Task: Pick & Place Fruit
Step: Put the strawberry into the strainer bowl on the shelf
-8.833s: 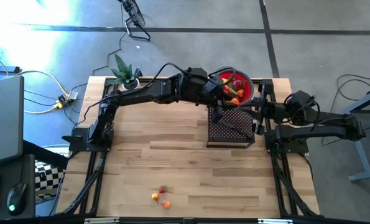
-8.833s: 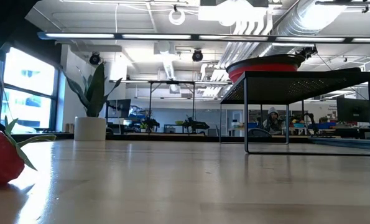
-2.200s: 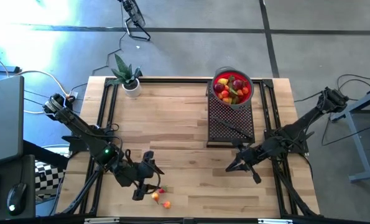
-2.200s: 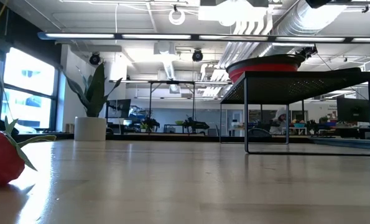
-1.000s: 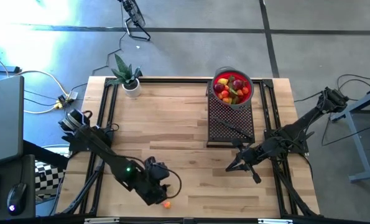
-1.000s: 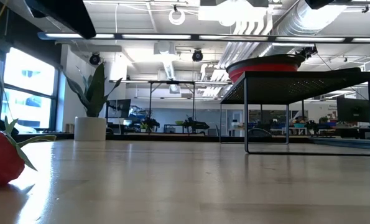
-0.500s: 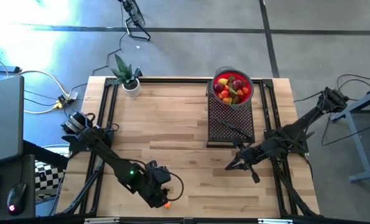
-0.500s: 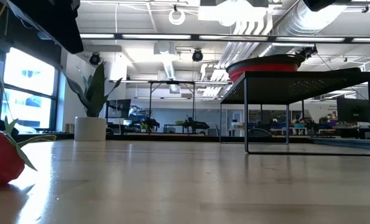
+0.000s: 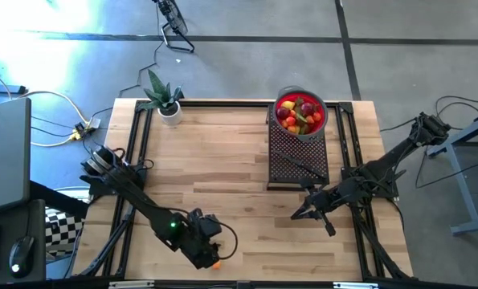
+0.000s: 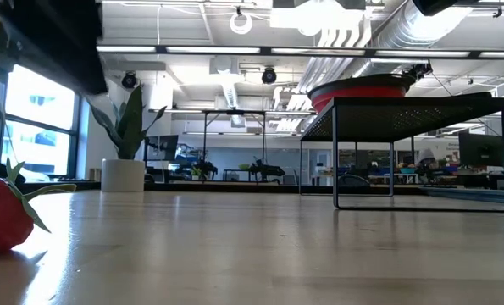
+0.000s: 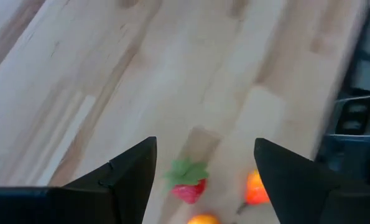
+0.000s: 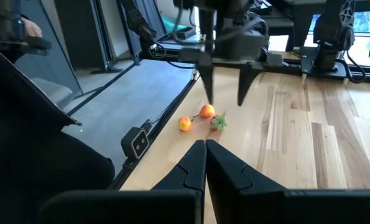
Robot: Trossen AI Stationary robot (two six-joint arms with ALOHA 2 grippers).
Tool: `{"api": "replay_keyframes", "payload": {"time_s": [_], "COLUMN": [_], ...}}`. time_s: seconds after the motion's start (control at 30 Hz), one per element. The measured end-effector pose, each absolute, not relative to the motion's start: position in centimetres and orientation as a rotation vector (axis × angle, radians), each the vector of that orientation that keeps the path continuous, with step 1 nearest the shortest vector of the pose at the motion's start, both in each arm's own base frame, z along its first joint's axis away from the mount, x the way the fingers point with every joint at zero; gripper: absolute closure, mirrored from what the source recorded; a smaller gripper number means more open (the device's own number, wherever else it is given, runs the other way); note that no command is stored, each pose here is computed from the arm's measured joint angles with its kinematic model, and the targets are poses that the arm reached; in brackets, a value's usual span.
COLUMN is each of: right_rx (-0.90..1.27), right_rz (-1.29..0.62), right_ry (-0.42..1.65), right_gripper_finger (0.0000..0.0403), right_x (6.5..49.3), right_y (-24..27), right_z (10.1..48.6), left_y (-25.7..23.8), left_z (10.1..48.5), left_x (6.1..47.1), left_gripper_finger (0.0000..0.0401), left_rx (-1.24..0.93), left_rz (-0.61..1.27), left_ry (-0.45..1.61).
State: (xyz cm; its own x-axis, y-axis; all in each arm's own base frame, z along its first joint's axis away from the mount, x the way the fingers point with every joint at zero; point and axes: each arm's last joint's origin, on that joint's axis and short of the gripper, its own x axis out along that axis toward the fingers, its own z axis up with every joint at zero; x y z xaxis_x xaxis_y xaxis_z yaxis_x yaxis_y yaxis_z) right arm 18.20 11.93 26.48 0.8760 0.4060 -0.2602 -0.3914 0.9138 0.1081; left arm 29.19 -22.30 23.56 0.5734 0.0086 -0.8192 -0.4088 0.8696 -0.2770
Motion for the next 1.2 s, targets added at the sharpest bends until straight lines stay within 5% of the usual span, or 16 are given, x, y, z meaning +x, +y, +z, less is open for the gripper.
{"api": "replay_keyframes", "payload": {"time_s": [0.53, 1.2], "right_rx": [0.044, 0.044], "right_rz": [0.419, 0.412], "right_ry": [0.298, 0.295], "right_gripper_finger": [0.0399, 0.0399], "right_x": [18.1, 18.2], "right_y": [11.9, 11.9], "right_z": [26.3, 26.4], "left_y": [-22.7, -22.7], "left_z": [18.0, 17.9], "left_x": [30.3, 30.6], "left_gripper_finger": [0.0139, 0.0139], "left_rx": [-0.58, -0.555], "left_rz": [0.397, 0.415], "left_ry": [1.155, 1.104]}}
